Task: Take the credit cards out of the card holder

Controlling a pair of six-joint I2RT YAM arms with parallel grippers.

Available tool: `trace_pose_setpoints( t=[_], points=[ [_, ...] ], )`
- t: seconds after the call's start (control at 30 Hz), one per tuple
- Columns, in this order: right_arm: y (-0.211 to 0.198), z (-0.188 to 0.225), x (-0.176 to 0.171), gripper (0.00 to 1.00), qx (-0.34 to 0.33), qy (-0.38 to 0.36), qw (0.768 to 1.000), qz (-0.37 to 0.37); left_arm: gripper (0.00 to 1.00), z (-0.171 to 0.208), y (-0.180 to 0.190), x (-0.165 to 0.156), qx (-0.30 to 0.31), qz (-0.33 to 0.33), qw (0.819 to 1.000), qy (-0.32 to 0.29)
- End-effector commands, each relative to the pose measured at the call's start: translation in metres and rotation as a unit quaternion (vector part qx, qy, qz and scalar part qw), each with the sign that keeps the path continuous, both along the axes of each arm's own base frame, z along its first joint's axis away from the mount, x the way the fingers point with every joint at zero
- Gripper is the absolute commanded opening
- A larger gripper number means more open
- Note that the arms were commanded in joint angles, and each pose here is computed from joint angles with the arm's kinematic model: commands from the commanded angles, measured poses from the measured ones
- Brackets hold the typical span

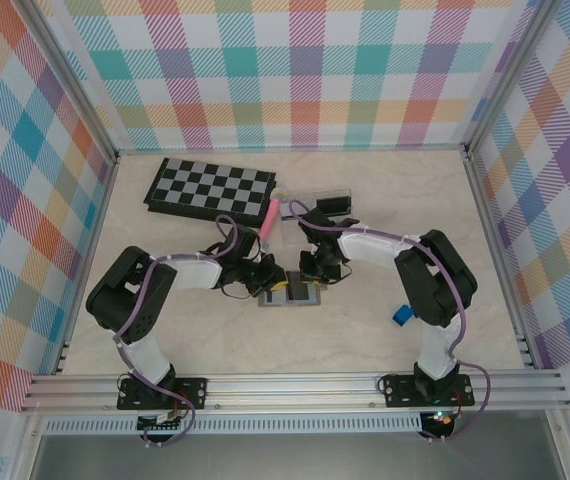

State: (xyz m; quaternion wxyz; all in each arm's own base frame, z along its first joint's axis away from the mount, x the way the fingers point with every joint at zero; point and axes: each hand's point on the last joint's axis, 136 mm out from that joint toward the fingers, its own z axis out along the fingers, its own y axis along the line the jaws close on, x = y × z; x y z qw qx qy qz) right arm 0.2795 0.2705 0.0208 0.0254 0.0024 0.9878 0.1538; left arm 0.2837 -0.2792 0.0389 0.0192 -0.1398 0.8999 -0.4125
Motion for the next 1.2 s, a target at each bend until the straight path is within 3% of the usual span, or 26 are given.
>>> trace_pose_setpoints(
  t=[0.0,0.2,0.47,0.8,1.17],
  points=[
    [-0.021,-0.024,-0.011,0.19,-0.045,0.031,0.998,-0.013,0.0,0.008,0.009,0.0,-0.001,-0.001,1.0,-0.013],
    [-0.015,-0.012,-0.006,0.19,-0.02,0.019,1.0,-0.008,0.0,0.007,0.015,-0.001,0.008,0.0,1.0,-0.013],
    [0.016,0.037,0.002,0.22,0.063,-0.013,0.997,0.038,0.0,0.004,0.015,-0.001,0.009,0.0,1.0,-0.007],
    [0.018,0.013,-0.012,0.21,0.057,0.024,0.997,0.044,0.02,-0.002,0.015,-0.002,0.013,-0.001,1.0,0.002],
    [0.019,-0.006,-0.018,0.21,0.052,0.056,0.996,0.047,0.15,0.0,0.009,0.002,-0.007,0.001,1.0,0.004]
  ],
)
